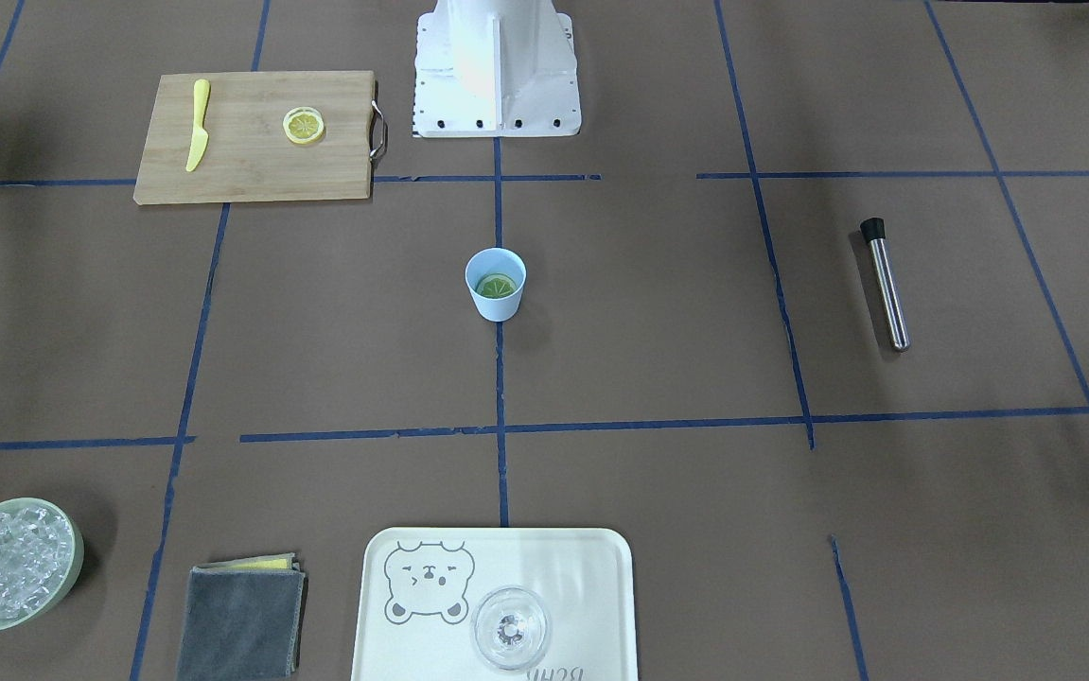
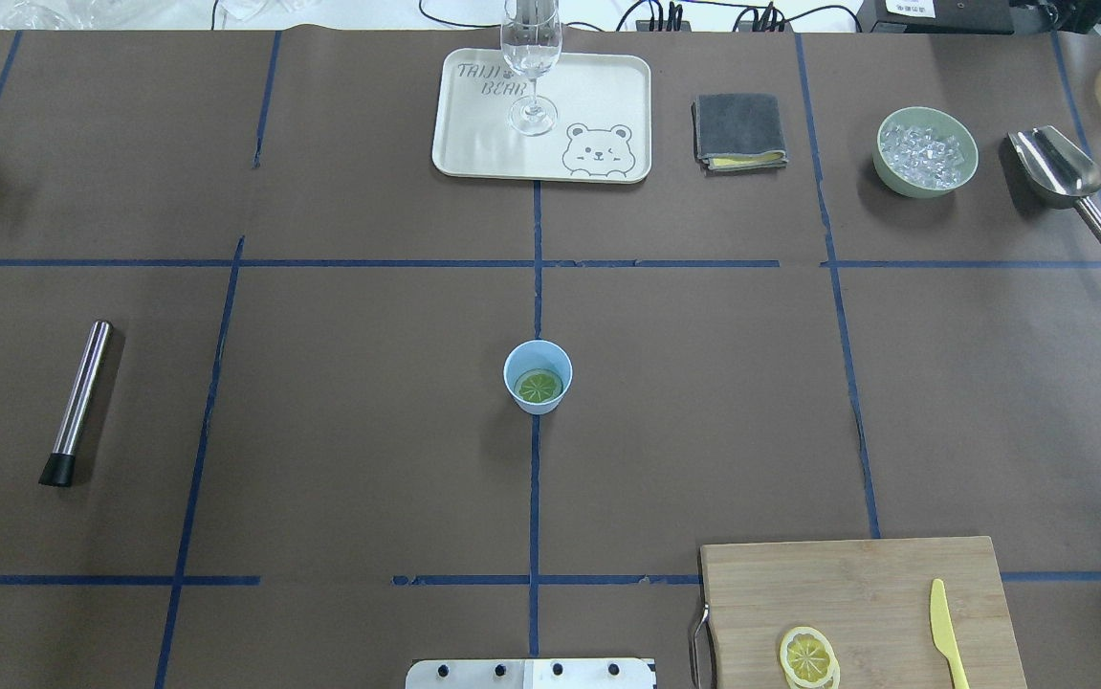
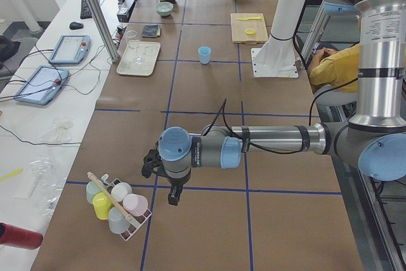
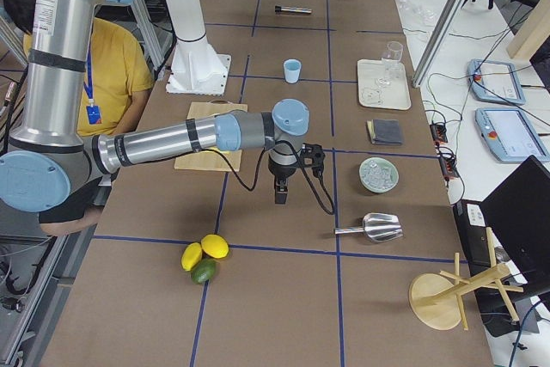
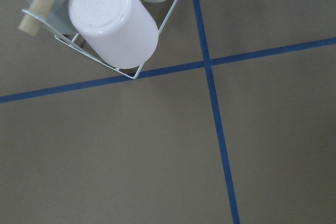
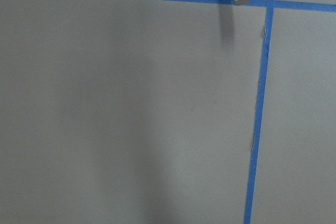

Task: Squeeze lemon into cup

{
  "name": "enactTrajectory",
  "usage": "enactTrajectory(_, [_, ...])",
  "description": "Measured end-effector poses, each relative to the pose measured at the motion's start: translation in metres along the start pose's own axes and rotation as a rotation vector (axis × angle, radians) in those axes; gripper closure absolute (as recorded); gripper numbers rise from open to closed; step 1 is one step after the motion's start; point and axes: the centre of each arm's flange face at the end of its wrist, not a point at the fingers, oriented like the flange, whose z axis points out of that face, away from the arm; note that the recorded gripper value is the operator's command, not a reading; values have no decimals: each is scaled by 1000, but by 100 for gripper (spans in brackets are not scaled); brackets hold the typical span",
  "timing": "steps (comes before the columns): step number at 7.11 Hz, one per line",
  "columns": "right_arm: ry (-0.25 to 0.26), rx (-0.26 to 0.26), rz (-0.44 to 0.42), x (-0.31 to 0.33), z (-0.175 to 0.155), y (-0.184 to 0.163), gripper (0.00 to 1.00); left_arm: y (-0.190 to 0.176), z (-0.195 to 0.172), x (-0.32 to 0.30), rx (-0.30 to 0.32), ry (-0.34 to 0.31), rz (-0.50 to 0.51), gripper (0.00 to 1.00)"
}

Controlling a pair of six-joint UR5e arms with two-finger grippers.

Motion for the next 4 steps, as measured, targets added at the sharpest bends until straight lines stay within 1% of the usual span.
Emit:
enactTrajectory(2, [2,-2,0,1,1,0,0,1,0,0,0,-4,0,0])
enactTrajectory(4, [2,-3,0,1,1,-1,0,11,5,-3,-11,-4,-14,0])
